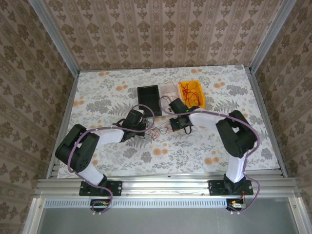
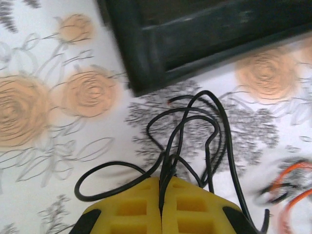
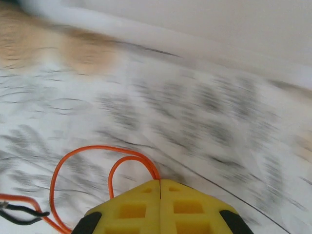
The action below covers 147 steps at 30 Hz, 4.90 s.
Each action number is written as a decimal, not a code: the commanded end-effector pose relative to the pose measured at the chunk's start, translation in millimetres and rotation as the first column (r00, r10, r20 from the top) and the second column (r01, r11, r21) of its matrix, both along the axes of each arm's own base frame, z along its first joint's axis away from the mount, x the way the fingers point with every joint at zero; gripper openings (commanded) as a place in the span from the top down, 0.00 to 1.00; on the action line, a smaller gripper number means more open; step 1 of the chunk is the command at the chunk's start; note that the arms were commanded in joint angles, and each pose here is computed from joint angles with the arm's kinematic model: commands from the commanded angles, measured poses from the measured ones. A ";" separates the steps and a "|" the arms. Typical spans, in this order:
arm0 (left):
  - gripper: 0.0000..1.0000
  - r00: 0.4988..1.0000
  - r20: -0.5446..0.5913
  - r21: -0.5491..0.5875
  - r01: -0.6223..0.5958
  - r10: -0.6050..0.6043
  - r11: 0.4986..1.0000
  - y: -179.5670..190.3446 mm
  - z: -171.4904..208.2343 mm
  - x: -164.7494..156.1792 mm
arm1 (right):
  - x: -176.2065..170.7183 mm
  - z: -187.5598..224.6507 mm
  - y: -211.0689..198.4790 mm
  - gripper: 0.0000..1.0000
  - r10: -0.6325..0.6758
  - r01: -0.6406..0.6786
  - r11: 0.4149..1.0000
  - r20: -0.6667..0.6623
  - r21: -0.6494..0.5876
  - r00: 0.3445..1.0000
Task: Untangle the cables
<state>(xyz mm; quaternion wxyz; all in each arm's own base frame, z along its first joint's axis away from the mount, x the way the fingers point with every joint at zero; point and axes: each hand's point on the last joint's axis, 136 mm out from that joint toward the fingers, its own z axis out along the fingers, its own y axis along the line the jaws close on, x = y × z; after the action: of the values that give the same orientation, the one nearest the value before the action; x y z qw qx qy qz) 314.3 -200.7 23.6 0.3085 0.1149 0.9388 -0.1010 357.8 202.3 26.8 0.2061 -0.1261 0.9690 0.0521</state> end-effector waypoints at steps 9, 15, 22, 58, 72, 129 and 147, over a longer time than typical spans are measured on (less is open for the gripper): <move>1.00 0.949 0.029 0.170 -0.314 0.313 0.934 77.4 -4.5 -2.6 | 6.3 75.1 -161.6 1.00 -0.636 0.650 0.759 0.265 0.044 0.725; 1.00 0.830 0.075 0.236 -0.554 0.553 0.799 129.3 5.1 -13.5 | -9.0 78.2 -201.7 1.00 -0.757 0.764 0.639 0.250 0.089 0.604; 1.00 0.752 0.111 0.190 -0.657 0.649 0.729 146.3 27.1 -11.7 | -10.6 97.1 -222.9 1.00 -0.778 0.773 0.616 0.276 0.153 0.565; 1.00 0.867 0.022 -0.103 -0.494 0.498 0.864 93.4 43.0 30.3 | 2.3 211.5 -255.2 1.00 -0.753 0.692 0.640 0.450 0.334 0.479; 1.00 0.818 -0.008 0.000 -0.575 0.575 0.818 99.6 15.4 11.1 | 77.0 366.4 -104.9 0.98 -0.515 0.124 0.799 0.563 0.588 0.647; 1.00 0.869 -0.017 0.014 -0.495 0.495 0.869 77.5 9.5 20.3 | -6.8 321.8 -234.9 1.00 -0.602 0.689 0.684 0.719 0.241 0.346; 1.00 0.872 -0.025 0.013 -0.489 0.489 0.872 75.1 5.4 21.3 | 8.9 402.8 -154.1 0.98 -0.590 0.252 0.802 0.649 0.542 0.481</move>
<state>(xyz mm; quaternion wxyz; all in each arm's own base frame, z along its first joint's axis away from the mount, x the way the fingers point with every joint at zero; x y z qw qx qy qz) 329.0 -117.7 25.4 0.3054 -0.1402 0.9418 -0.0123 356.0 11.8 410.8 0.6390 0.1936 0.7442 0.0204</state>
